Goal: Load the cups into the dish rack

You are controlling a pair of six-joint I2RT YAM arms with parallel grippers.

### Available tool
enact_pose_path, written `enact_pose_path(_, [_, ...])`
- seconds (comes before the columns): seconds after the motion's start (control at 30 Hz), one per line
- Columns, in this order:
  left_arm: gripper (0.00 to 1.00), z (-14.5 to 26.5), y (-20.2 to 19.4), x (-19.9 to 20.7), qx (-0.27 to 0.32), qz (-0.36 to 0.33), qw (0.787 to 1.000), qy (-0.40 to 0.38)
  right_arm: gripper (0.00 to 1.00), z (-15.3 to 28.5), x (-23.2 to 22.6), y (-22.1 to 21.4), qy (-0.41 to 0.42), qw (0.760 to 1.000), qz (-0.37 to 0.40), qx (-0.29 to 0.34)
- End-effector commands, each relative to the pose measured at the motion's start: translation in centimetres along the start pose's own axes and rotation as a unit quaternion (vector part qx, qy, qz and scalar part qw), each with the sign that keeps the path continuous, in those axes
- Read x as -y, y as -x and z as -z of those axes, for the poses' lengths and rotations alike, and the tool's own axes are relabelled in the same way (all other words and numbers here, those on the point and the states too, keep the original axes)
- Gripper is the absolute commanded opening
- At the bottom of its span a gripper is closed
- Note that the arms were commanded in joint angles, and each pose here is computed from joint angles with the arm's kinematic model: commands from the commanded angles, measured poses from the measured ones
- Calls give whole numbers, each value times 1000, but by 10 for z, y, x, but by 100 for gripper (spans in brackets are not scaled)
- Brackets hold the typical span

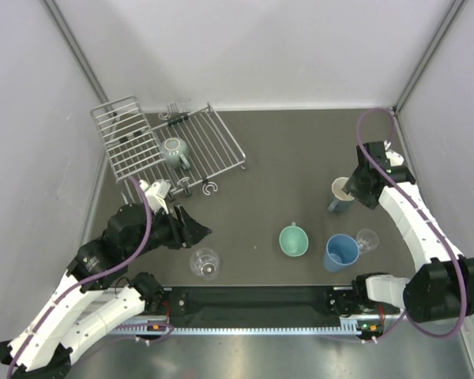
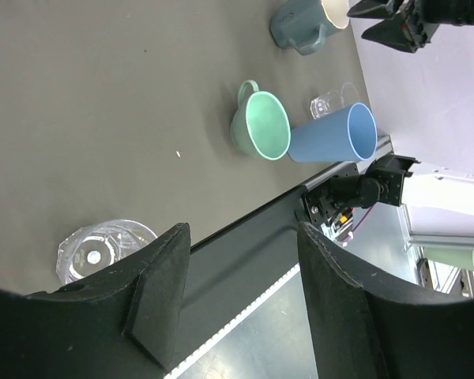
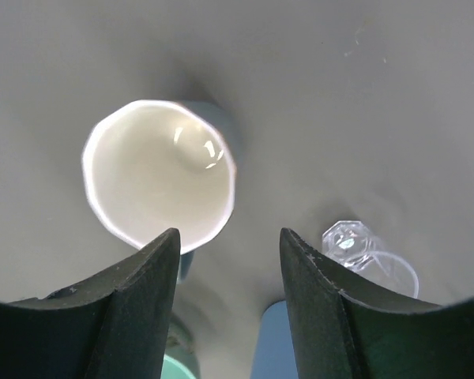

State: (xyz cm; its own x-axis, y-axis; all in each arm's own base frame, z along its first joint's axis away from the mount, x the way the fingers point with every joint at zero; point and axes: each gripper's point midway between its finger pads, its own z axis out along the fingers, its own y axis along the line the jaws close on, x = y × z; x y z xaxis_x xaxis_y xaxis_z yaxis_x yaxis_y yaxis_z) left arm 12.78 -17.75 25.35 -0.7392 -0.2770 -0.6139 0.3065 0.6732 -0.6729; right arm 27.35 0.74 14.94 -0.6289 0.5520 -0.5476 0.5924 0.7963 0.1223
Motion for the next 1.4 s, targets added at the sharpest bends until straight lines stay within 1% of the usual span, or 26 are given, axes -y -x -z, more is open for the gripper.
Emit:
enact_pose_path(0.0, [62, 6, 9, 13, 12, -8, 1000, -19, 53, -12, 2, 9, 4, 1000, -3, 13])
enact_pose_path(0.3, [62, 3, 6, 17, -1, 5, 1000, -29, 52, -34, -1, 9, 11, 1000, 0, -2])
enact_pose_path(0.47, [62, 5, 6, 18, 3, 8, 999, -32, 51, -44, -9, 8, 24, 1000, 3, -9])
enact_pose_path(0.6, [62, 6, 7, 19, 4, 10, 999, -34, 48, -52, -11, 6, 19, 1000, 8, -17])
enact_pose_path(0.8, [62, 10, 10, 26, 7, 14, 999, -44, 33, -61, -10, 3, 11, 1000, 17, -23])
enact_pose_path(0.83, [64, 12, 12, 29, 9, 13, 999, -48, 25, -61, -9, 3, 10, 999, 19, -23])
enact_pose_path(0.87, [65, 13, 12, 31, 8, 13, 999, -51, 23, -61, -9, 5, 11, 1000, 19, -20])
enact_pose_path(0.9, [66, 13, 13, 32, 9, 13, 999, -52, 17, -60, -10, 6, 14, 1000, 19, -19])
enact_pose_path(0.93, [71, 15, 15, 35, 11, 12, 998, -58, 12, -61, -10, 6, 14, 1000, 20, -17])
enact_pose_path(1.0, [77, 16, 17, 40, 8, 12, 998, -65, 3, -59, -12, 9, 18, 1000, 21, -13])
enact_pose_path(1.03, [79, 18, 19, 44, 10, 11, 997, -71, 0, -59, -13, 11, 21, 999, 23, -9])
enact_pose_path(1.1, [82, 18, 22, 52, 8, 11, 996, -83, 0, -55, -17, 16, 34, 999, 29, -2])
enact_pose_path(1.17, [84, 21, 31, 62, 17, 8, 995, -96, 0, -45, -25, 27, 57, 998, 34, 15])
enact_pose_path(1.23, [85, 24, 44, 76, 23, 1, 994, -106, 0, -26, -43, 40, 108, 992, 46, 33])
enact_pose_path(1.27, [87, 25, 47, 83, 21, -10, 993, -115, 0, -14, -57, 40, 153, 986, 53, 27])
enact_pose_path(1.3, [87, 33, 56, 97, 28, -21, 990, -134, 0, 3, -65, 47, 187, 979, 64, 46])
enact_pose_path(1.33, [87, 26, 59, 101, 18, -30, 991, -132, 0, 24, -87, 50, 255, 963, 71, 47])
enact_pose_path(1.37, [88, 27, 62, 107, 16, -34, 989, -141, 0, 38, -97, 51, 291, 952, 76, 52])
